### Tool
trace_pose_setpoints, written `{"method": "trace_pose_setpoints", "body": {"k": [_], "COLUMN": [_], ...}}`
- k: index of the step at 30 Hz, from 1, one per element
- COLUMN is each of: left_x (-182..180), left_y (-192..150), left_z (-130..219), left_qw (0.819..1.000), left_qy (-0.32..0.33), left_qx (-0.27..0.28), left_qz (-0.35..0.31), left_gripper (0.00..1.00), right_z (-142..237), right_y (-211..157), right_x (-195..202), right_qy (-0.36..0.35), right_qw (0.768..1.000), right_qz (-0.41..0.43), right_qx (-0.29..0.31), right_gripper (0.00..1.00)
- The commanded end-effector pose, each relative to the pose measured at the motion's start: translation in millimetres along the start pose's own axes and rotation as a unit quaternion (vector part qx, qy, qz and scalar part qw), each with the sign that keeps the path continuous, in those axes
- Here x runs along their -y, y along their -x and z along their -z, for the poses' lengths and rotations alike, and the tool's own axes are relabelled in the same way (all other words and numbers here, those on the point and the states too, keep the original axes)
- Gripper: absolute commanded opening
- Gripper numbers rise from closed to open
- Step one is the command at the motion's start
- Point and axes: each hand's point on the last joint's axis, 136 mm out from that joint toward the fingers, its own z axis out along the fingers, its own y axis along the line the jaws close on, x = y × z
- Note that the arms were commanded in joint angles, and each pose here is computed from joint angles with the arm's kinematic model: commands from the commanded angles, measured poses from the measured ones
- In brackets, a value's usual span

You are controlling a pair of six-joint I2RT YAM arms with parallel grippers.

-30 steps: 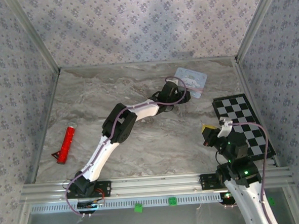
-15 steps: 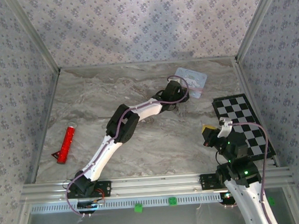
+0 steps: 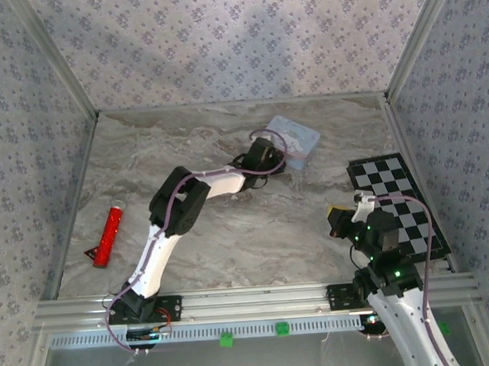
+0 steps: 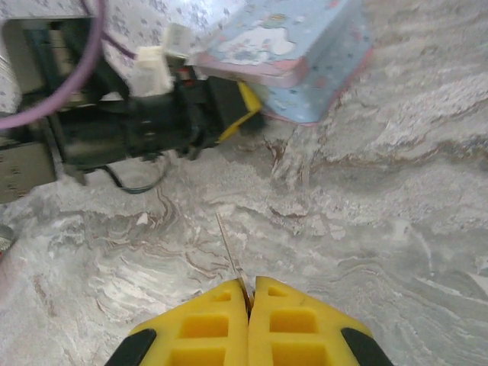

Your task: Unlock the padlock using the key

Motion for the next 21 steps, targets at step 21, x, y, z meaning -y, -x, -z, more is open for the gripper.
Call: {"method": "trace_pose_setpoints", "body": {"k": [21], "left_x": [-94.5], "left_y": [-66.7], "left_z": [158.1], "left_qw": [0.982], "left_qy": [0.074], "left_qx": [-0.044], "left_qz": [0.169], "left_gripper": [0.0], "right_z": [-101.8], "right_y": [-83.7], "right_x": [-101.2], "right_qy": [0.096], "right_qw": [0.958], "right_qz": [-0.131], "right_qx": [-0.237], "right_gripper": [0.0]}}
